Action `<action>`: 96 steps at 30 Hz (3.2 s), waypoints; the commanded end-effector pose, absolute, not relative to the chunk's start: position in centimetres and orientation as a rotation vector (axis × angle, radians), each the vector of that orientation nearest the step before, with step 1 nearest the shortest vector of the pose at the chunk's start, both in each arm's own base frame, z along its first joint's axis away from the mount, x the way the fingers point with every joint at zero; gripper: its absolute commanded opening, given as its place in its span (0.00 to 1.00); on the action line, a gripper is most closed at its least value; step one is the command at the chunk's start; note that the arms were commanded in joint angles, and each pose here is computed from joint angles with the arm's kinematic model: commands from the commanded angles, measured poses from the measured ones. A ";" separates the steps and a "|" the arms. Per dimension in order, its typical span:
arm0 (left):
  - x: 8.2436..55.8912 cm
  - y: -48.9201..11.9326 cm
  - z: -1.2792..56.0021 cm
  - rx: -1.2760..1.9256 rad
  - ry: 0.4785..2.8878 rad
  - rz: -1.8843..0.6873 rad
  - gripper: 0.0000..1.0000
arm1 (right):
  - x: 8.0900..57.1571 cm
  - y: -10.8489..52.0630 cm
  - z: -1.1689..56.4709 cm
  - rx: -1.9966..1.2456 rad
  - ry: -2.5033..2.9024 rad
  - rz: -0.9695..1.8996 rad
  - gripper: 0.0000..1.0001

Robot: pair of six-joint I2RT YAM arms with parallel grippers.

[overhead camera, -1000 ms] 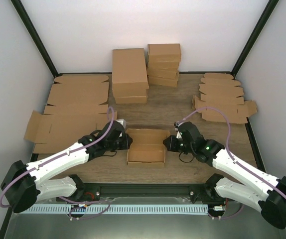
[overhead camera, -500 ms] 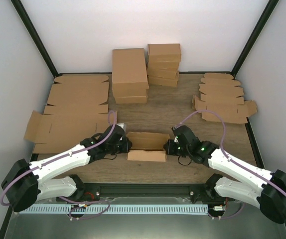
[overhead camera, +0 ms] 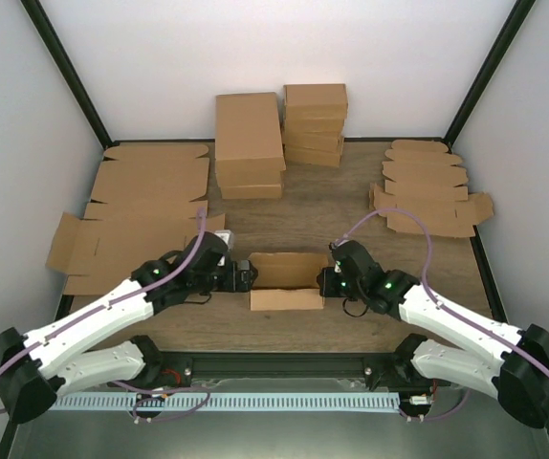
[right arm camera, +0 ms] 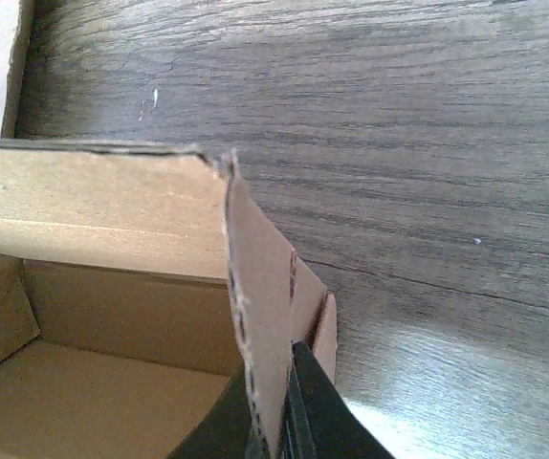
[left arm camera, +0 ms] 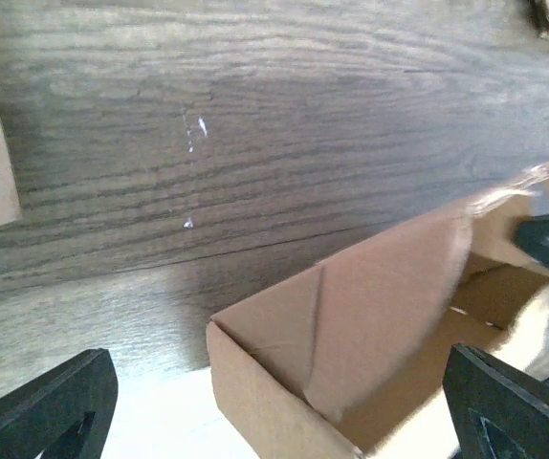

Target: Fold the paper box

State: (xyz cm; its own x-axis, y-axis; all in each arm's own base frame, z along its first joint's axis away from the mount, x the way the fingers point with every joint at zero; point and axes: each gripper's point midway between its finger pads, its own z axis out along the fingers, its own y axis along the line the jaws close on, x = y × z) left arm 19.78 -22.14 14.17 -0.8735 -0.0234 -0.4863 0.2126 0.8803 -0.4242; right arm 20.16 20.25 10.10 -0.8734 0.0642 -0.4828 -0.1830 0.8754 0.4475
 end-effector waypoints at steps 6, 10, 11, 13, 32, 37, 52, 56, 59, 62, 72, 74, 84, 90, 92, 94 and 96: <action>20.6 -21.8 20.8 0.375 2.445 -0.555 1.00 | 21.3 21.2 11.7 -0.184 2.494 0.647 0.04; 21.5 -24.5 23.1 0.591 2.358 -0.590 0.96 | 21.5 21.5 12.0 -0.222 2.486 0.641 0.04; 21.7 -25.3 23.4 0.653 2.336 -0.601 0.96 | 21.5 21.6 12.0 -0.233 2.483 0.644 0.04; 21.8 -27.1 23.1 0.796 2.320 -0.625 0.89 | 21.5 21.9 12.2 -0.255 2.474 0.655 0.04; 22.9 -32.6 16.4 1.168 2.379 -0.576 0.37 | 22.1 22.9 12.2 -0.371 2.457 0.632 0.05; 22.5 -31.8 14.8 1.173 2.419 -0.529 0.27 | 22.3 23.1 12.4 -0.376 2.454 0.636 0.05; 22.1 -31.2 13.0 1.187 2.431 -0.407 0.04 | 22.4 23.2 14.0 -0.380 2.439 0.642 0.18; 22.1 -31.1 12.8 1.179 2.435 -0.395 0.04 | 22.2 22.8 15.0 -0.368 2.435 0.636 0.24; 22.2 -31.1 12.7 1.174 2.436 -0.387 0.04 | 21.8 22.3 15.7 -0.349 2.453 0.627 0.31; 22.3 -31.0 12.7 1.170 2.437 -0.381 0.04 | 20.8 21.8 16.7 -0.329 2.483 0.650 0.39; 22.5 -31.0 12.4 1.163 2.442 -0.362 0.04 | 13.3 20.2 16.0 -0.289 2.763 0.853 0.51; 22.5 -31.0 12.3 1.162 2.442 -0.361 0.04 | 12.1 20.6 15.8 -0.300 2.777 0.945 0.54; 22.5 -31.0 12.6 1.148 2.447 -0.367 0.04 | 9.9 22.4 12.5 -0.322 2.780 1.191 0.74; 22.4 -31.0 12.6 1.141 2.452 -0.376 0.04 | 10.8 23.8 12.5 -0.310 2.696 1.287 0.77; 22.4 -31.0 12.6 1.140 2.450 -0.382 0.04 | 11.2 24.3 12.7 -0.301 2.663 1.323 0.77; 22.3 -31.1 12.7 1.138 2.452 -0.391 0.04 | 11.4 24.6 12.4 -0.289 2.649 1.340 0.77; 22.2 -31.2 12.8 1.139 2.451 -0.407 0.04 | 11.8 24.7 12.1 -0.273 2.643 1.335 0.77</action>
State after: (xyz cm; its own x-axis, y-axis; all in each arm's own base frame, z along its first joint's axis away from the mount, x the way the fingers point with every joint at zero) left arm 22.45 -30.78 12.62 -0.5827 0.6677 -0.4632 0.7749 0.6283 -0.0692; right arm 10.86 23.19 10.84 -0.9760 -0.1119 -0.1868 -0.2143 0.6453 0.7333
